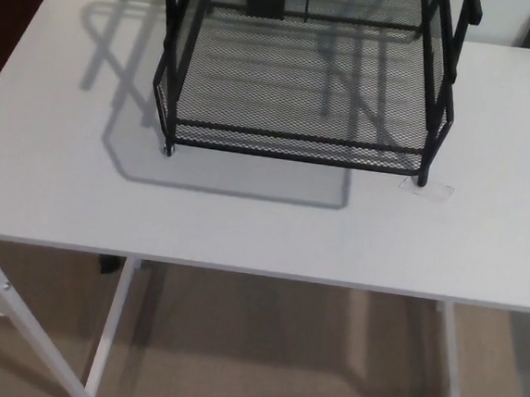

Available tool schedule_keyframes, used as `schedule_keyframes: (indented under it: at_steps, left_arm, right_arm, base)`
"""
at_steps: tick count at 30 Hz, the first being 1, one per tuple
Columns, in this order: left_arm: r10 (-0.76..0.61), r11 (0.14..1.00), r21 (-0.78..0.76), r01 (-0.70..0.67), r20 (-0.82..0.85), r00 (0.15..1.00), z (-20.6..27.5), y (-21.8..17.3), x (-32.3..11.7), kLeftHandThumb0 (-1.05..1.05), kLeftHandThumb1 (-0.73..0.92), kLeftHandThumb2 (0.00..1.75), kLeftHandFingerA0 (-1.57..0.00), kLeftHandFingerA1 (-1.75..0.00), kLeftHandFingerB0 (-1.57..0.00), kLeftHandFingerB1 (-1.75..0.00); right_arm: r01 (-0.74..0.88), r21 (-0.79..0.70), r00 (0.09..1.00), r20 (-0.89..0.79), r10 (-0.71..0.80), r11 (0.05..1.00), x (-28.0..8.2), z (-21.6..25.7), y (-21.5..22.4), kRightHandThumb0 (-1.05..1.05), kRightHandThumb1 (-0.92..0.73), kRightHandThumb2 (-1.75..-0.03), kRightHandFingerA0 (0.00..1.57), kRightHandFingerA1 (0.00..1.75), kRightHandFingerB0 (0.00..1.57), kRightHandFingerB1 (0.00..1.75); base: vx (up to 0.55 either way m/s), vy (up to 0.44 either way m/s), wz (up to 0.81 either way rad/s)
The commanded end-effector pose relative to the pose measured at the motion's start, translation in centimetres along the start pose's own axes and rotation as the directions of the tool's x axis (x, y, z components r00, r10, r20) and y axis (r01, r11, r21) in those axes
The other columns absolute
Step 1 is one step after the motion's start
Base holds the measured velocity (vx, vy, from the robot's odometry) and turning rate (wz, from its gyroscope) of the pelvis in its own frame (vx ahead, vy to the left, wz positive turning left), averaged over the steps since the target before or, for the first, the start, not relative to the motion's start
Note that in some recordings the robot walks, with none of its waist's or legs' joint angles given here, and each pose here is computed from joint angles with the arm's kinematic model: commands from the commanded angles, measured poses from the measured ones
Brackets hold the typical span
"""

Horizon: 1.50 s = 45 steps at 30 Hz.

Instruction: The robot walks towards a file tray kept in the middle of a desk and uses its right hand to grab a tray and pulls it out towards itself

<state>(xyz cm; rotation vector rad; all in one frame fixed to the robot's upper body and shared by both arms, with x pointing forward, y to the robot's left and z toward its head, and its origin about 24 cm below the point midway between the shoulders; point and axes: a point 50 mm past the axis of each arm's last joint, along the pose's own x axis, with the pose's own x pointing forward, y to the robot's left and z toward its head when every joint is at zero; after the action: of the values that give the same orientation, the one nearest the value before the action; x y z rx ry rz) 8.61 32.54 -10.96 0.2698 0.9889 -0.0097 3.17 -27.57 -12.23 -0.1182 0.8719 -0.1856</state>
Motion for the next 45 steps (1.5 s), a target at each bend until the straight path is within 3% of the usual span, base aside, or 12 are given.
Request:
schedule_keyframes:
  at_steps: [1, 2, 9, 15, 19, 21, 22, 36, 39, 40, 43, 45]
  left_arm:
    - [0.01, 0.998, 0.062, -0.01, 0.001, 1.0, -0.2, 0.7, -0.5, -0.27, 0.55, 0.56, -0.66, -0.45, -0.44, -0.55]
    - [0.009, 0.998, 0.066, -0.009, 0.003, 1.0, -0.3, 0.6, -0.5, -0.26, 0.56, 0.57, -0.66, -0.46, -0.43, -0.57]
    - [0.017, 0.998, 0.066, -0.013, -0.069, 0.997, -2.9, 0.4, -1.6, -0.28, 0.54, 0.56, -0.67, -0.46, -0.44, -0.56]
    - [0.01, 0.994, 0.111, 0.0, -0.089, 0.996, -4.1, 0.1, -2.3, -0.3, 0.56, 0.57, -0.66, -0.46, -0.45, -0.57]
    - [-0.001, 0.992, 0.128, 0.013, -0.088, 0.996, -4.0, -0.2, -2.2, -0.37, 0.47, 0.75, -0.57, -0.55, -0.42, -0.61]
    - [0.0, 0.993, 0.119, 0.01, -0.084, 0.996, -3.7, -0.3, -1.8, -0.28, 0.57, 0.57, -0.62, -0.45, -0.46, -0.56]
    - [0.001, 0.994, 0.112, 0.009, -0.087, 0.996, -3.8, -0.3, -1.8, -0.3, 0.56, 0.57, -0.65, -0.46, -0.47, -0.56]
    - [0.007, 0.989, 0.148, 0.001, -0.051, 0.999, -2.3, 0.3, -1.3, -0.39, 0.47, 0.75, -0.55, -0.54, -0.41, -0.6]
    - [0.011, 0.992, 0.127, -0.006, -0.042, 0.999, -1.9, 0.5, -1.2, -0.3, 0.55, 0.57, -0.64, -0.45, -0.44, -0.54]
    - [0.011, 0.992, 0.124, -0.005, -0.045, 0.999, -2.0, 0.5, -1.1, -0.31, 0.55, 0.57, -0.65, -0.46, -0.45, -0.54]
    - [0.01, 0.993, 0.116, -0.006, -0.037, 0.999, -1.8, 0.5, -1.0, -0.37, 0.46, 0.75, -0.61, -0.56, -0.44, -0.61]
    - [0.009, 0.994, 0.113, -0.004, -0.038, 0.999, -1.6, 0.5, -1.0, -0.36, 0.46, 0.74, -0.61, -0.56, -0.43, -0.6]
  right_arm:
    - [0.016, -0.08, 0.984, 0.177, -0.002, 0.997, -1.7, 1.8, 1.1, -0.41, -0.42, -0.74, 0.61, 0.64, 0.35, 0.52]
    - [0.007, -0.067, 0.973, 0.232, 0.009, 0.998, -2.2, 2.6, 1.6, -0.33, -0.54, -0.56, 0.64, 0.54, 0.41, 0.44]
    - [-0.095, -0.043, 0.842, 0.53, 0.103, 0.995, -9.2, 7.3, 4.1, -0.45, -0.43, -0.78, 0.6, 0.64, 0.38, 0.55]
    - [-0.052, -0.066, 0.893, 0.444, 0.076, 0.996, -8.6, 4.8, 3.4, -0.36, -0.53, -0.55, 0.66, 0.57, 0.45, 0.49]
    - [-0.01, -0.087, 0.927, 0.372, 0.042, 0.996, -7.8, 3.5, 2.7, -0.41, -0.41, -0.74, 0.63, 0.67, 0.42, 0.59]
    - [0.001, -0.105, 0.936, 0.351, 0.036, 0.995, -7.4, 3.3, 2.5, -0.43, -0.41, -0.75, 0.64, 0.68, 0.42, 0.58]
    - [0.003, -0.109, 0.941, 0.337, 0.034, 0.994, -7.3, 3.0, 2.3, -0.34, -0.53, -0.56, 0.7, 0.63, 0.46, 0.51]
    - [0.003, -0.192, 0.978, 0.207, 0.038, 0.981, -5.7, 1.0, 2.4, -0.42, -0.41, -0.74, 0.64, 0.7, 0.43, 0.58]
    - [0.005, -0.201, 0.982, 0.186, 0.033, 0.98, -5.2, 1.0, 2.2, -0.36, -0.54, -0.56, 0.64, 0.6, 0.45, 0.49]
    - [0.001, -0.194, 0.984, 0.177, 0.034, 0.981, -5.3, 1.1, 2.3, -0.41, -0.42, -0.74, 0.6, 0.66, 0.4, 0.56]
    - [0.0, -0.2, 0.98, 0.196, 0.04, 0.98, -5.1, 1.2, 2.2, -0.36, -0.53, -0.55, 0.64, 0.62, 0.47, 0.52]
    - [-0.02, -0.212, 0.977, 0.201, 0.063, 0.977, -5.1, 1.3, 2.3, -0.45, -0.41, -0.76, 0.58, 0.69, 0.43, 0.6]
  base:
    - [0.0, 0.0, 0.0]
    - [0.0, 0.0, 0.0]
    - [0.0, 0.0, 0.0]
    - [0.0, 0.0, 0.0]
    - [0.0, 0.0, 0.0]
    - [0.0, 0.0, 0.0]
    - [0.0, 0.0, 0.0]
    - [0.0, 0.0, 0.0]
    - [0.0, 0.0, 0.0]
    - [0.0, 0.0, 0.0]
    - [0.0, 0.0, 0.0]
    - [0.0, -0.004, -0.15]
